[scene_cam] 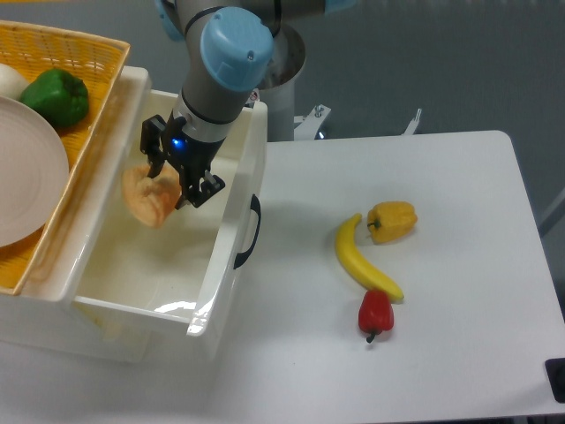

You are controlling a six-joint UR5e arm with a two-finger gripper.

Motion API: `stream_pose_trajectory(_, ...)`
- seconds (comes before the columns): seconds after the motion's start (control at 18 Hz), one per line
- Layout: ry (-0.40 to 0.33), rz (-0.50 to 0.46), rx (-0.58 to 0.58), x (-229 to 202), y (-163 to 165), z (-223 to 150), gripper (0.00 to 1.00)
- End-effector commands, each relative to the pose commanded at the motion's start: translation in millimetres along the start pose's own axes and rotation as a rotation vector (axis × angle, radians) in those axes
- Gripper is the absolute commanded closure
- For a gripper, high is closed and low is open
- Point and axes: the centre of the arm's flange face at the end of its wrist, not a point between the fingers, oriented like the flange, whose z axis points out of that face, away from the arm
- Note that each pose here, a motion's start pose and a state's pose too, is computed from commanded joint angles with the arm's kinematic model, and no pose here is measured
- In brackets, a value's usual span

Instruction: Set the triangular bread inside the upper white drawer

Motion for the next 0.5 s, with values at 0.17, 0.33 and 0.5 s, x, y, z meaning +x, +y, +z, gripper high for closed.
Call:
stream_pose_trajectory(0.17, -0.005, -0.001, 0.003, -0.1, 0.7, -2.3, 0.06)
stream_pose_trajectory(0.33, -0.006, -0.004, 0.006, -0.6, 2.0, -4.6, 0.06)
stream_pose_trajectory(0.5, -0.028, -0.008, 0.022, -0.8, 2.9, -18.8, 0.06)
